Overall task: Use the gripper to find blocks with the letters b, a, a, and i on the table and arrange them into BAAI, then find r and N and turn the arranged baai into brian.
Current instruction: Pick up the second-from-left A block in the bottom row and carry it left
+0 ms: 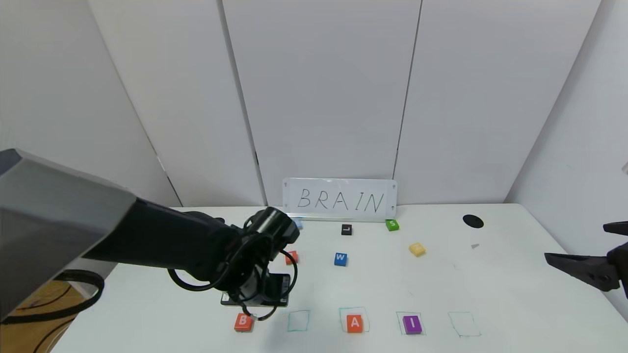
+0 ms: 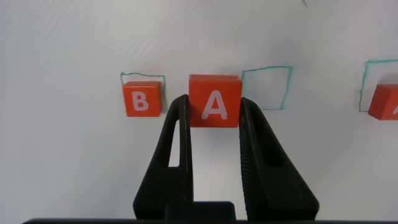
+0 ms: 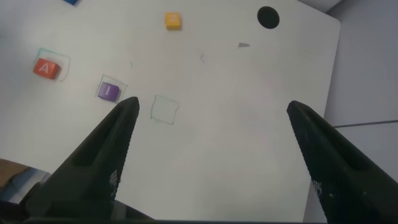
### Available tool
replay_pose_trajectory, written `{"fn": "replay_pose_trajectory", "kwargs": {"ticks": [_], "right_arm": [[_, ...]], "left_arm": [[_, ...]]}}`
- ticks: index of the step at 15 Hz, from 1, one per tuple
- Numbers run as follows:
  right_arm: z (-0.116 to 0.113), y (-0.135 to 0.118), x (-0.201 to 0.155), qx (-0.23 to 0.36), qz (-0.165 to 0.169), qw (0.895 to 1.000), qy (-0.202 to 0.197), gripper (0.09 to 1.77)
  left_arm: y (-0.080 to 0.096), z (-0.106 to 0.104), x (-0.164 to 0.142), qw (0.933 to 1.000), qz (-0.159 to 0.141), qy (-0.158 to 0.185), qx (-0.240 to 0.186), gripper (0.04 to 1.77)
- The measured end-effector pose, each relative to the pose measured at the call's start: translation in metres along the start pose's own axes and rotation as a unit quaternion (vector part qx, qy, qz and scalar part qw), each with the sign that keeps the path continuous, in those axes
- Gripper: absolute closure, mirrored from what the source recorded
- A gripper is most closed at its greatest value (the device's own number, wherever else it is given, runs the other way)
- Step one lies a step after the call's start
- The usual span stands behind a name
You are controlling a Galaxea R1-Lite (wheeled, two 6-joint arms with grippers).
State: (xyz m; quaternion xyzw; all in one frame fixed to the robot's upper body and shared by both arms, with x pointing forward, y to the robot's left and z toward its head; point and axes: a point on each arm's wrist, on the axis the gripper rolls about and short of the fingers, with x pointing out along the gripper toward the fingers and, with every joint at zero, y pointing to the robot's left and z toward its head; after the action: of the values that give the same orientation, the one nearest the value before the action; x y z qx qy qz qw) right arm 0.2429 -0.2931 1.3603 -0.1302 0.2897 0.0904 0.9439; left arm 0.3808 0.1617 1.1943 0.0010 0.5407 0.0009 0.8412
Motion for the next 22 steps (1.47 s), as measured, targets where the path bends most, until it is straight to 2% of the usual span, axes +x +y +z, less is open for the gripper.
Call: {"fn": "replay_pose_trajectory", "kwargs": {"ticks": [4,9,11,14,17,22], "right_arm": [[0.000,0.001,-0.003,0.000,0.002,1.000,-0.005,0.15],[0.000,0.002,-0.007,-0.002,0.010,1.000,-0.014,0.15],[0.000,0.003,-0.010,-0.003,0.013,1.000,-0.018,0.15],[0.000,0.003,-0.011,-0.002,0.013,1.000,-0.020,0.15],[0.000,0.003,-0.011,-0.003,0.013,1.000,-0.020,0.15],[0.000,0.003,-0.011,-0.002,0.010,1.000,-0.020,0.15]], "left_arm": [[0.045,0.020,-0.019,0.9997,0.012,-0.019,-0.004,1.32],[0.099,0.037,-0.019,0.9998,-0.013,-0.013,-0.013,1.32],[0.120,0.040,-0.018,0.9996,-0.028,-0.009,-0.002,1.32],[0.148,0.045,-0.012,0.9996,-0.023,-0.010,0.012,1.32],[0.165,0.053,-0.001,0.9999,-0.013,-0.009,-0.002,1.32],[0.181,0.069,0.020,0.9997,-0.005,-0.014,-0.022,1.32]]}}
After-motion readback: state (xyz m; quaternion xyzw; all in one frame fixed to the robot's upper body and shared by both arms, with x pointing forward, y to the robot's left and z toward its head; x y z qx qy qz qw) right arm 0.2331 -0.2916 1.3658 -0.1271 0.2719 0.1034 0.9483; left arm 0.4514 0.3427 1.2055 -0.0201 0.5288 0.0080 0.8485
